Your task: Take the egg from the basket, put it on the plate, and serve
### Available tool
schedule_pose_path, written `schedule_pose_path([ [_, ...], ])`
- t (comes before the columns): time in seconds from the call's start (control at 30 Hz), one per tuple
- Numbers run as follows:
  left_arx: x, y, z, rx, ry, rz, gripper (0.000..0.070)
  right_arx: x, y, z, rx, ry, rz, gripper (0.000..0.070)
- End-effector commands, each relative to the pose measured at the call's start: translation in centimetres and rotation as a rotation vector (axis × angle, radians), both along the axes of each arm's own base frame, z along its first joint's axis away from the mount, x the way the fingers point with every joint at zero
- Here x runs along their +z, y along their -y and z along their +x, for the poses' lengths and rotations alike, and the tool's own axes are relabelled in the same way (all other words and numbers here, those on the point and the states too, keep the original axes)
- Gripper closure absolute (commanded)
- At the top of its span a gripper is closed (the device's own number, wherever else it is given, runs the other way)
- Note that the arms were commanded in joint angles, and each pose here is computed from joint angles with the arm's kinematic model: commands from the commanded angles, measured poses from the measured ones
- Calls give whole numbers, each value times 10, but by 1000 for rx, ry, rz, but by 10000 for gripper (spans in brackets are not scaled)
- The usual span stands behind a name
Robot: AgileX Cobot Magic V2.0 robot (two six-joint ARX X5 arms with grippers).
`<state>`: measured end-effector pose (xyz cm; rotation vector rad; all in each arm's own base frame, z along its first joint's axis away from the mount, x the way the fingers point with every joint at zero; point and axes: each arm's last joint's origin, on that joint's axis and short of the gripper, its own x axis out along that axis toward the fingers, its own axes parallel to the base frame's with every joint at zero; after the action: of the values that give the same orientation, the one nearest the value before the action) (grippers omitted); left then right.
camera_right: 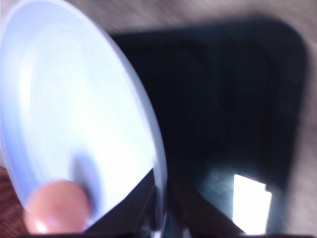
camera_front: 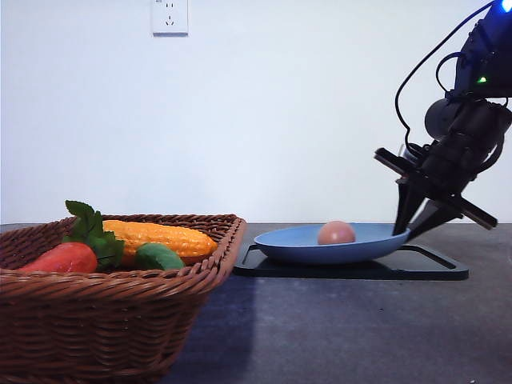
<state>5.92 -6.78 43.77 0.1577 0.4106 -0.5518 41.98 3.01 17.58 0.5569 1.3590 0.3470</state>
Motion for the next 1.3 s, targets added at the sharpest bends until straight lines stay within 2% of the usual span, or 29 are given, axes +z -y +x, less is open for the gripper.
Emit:
schedule_pose_path([
  [0.0,5,3,1,-1,9,-16,291,0,2,4,27,25,-50,700],
  [0.17,3,10,6,-2,-4,6,291,0,3,4,40,32,-80,687],
  [0.23,3,12,7,-2,-7,14,291,0,4,4,37,30,-82,605],
  [0.33,2,15,9,-2,-13,23,291,-1,5,4,37,34,-100,440],
  [0.4,1,17,10,-2,-17,28,292,0,5,4,41,39,-111,417],
  [0.53,0,20,13,-2,-24,41,300,7,7,5,52,63,-113,417],
  [0.77,-4,32,23,65,-2,124,398,52,18,-2,32,150,-116,426],
  [0.87,-7,40,30,100,11,176,485,80,19,-12,35,222,-121,501],
  [1.0,-13,53,45,123,30,282,682,120,18,-31,54,334,-131,671],
  [1.03,-14,56,49,127,30,298,700,129,17,-37,62,359,-135,698],
  [1.17,-22,66,66,154,10,356,700,162,4,-64,116,430,-149,700],
  [1.27,-29,68,81,198,-21,388,700,181,-13,-87,180,465,-204,700],
])
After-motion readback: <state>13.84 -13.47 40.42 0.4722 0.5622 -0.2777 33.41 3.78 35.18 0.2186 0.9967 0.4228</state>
